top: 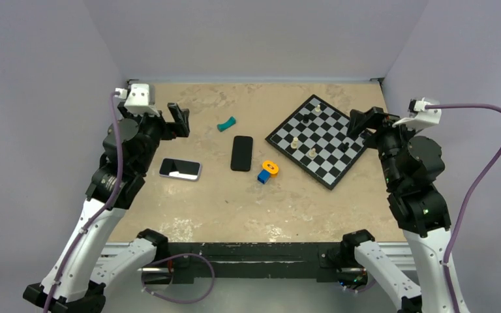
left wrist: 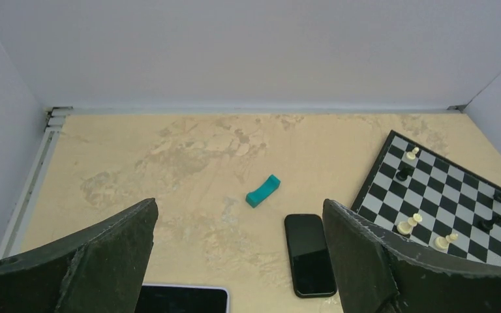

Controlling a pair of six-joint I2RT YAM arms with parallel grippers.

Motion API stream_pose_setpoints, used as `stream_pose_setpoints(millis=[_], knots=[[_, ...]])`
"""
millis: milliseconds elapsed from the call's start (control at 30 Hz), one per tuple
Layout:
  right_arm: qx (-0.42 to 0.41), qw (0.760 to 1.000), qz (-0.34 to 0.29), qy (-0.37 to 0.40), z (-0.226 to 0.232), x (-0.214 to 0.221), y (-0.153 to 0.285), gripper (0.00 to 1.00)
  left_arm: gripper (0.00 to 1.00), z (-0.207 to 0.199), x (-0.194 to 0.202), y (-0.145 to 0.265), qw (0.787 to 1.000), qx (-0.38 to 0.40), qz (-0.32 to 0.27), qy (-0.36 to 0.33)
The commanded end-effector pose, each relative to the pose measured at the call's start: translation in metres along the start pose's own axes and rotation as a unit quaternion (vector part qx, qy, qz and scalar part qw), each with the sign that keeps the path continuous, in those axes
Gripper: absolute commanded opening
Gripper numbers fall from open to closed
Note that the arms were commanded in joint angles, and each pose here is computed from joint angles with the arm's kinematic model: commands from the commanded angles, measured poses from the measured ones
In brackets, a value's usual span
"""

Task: Take the phone out of the phone case
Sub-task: Pick up the phone at the center of the board.

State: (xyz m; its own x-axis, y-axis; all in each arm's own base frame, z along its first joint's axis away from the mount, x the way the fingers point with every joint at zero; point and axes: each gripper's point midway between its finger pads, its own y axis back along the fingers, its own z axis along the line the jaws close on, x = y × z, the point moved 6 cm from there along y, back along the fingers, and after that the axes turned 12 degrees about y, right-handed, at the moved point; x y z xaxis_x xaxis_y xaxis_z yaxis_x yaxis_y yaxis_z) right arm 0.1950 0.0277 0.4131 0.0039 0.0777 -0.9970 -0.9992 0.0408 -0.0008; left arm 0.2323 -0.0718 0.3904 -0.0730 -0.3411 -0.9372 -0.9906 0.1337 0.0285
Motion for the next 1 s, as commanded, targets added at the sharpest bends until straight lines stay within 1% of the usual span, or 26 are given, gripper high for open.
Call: stream_pose_setpoints(millis=[0,300,367,433,500,567,633,667,733,767,900,967], knots=[[0.008,1.000,0.007,-0.014,0.003,-0.003,-0.009,0.98,1.00,0.002,0.018,-0.015,0.998,-0.029,0.056,0.012],[-0.001,0.999,0.043,-0.015,0.011,0.012,-0.027,0.98,1.00,-0.002,0.035,-0.025,0.993,-0.038,0.102,0.050],[-0.006,0.998,0.058,-0.012,0.013,0.021,-0.031,0.98,1.00,0.000,0.042,-0.028,0.988,-0.061,0.122,0.067],[-0.013,0.997,0.073,-0.016,0.016,0.031,-0.034,0.98,1.00,0.009,0.054,-0.027,0.978,-0.117,0.146,0.091],[-0.038,0.996,0.081,-0.022,0.023,0.039,-0.035,0.98,1.00,0.022,0.073,-0.024,0.959,-0.186,0.175,0.123],[-0.053,0.995,0.084,-0.024,0.026,0.045,-0.033,0.98,1.00,0.032,0.093,-0.020,0.936,-0.233,0.210,0.157],[-0.057,0.994,0.089,-0.026,0.026,0.050,-0.033,0.98,1.00,0.046,0.113,-0.015,0.906,-0.279,0.249,0.198],[-0.062,0.994,0.088,-0.027,0.028,0.050,-0.033,0.98,1.00,0.052,0.126,-0.012,0.885,-0.300,0.274,0.226],[-0.076,0.993,0.084,-0.027,0.031,0.052,-0.033,0.98,1.00,0.068,0.145,-0.007,0.848,-0.348,0.304,0.259],[-0.081,0.993,0.082,-0.028,0.032,0.052,-0.033,0.98,1.00,0.077,0.152,-0.005,0.831,-0.376,0.311,0.267],[-0.096,0.992,0.078,-0.031,0.035,0.056,-0.033,0.98,1.00,0.094,0.174,-0.005,0.780,-0.441,0.318,0.308],[-0.099,0.992,0.077,-0.034,0.036,0.056,-0.032,0.98,1.00,0.100,0.183,-0.009,0.751,-0.471,0.318,0.335]])
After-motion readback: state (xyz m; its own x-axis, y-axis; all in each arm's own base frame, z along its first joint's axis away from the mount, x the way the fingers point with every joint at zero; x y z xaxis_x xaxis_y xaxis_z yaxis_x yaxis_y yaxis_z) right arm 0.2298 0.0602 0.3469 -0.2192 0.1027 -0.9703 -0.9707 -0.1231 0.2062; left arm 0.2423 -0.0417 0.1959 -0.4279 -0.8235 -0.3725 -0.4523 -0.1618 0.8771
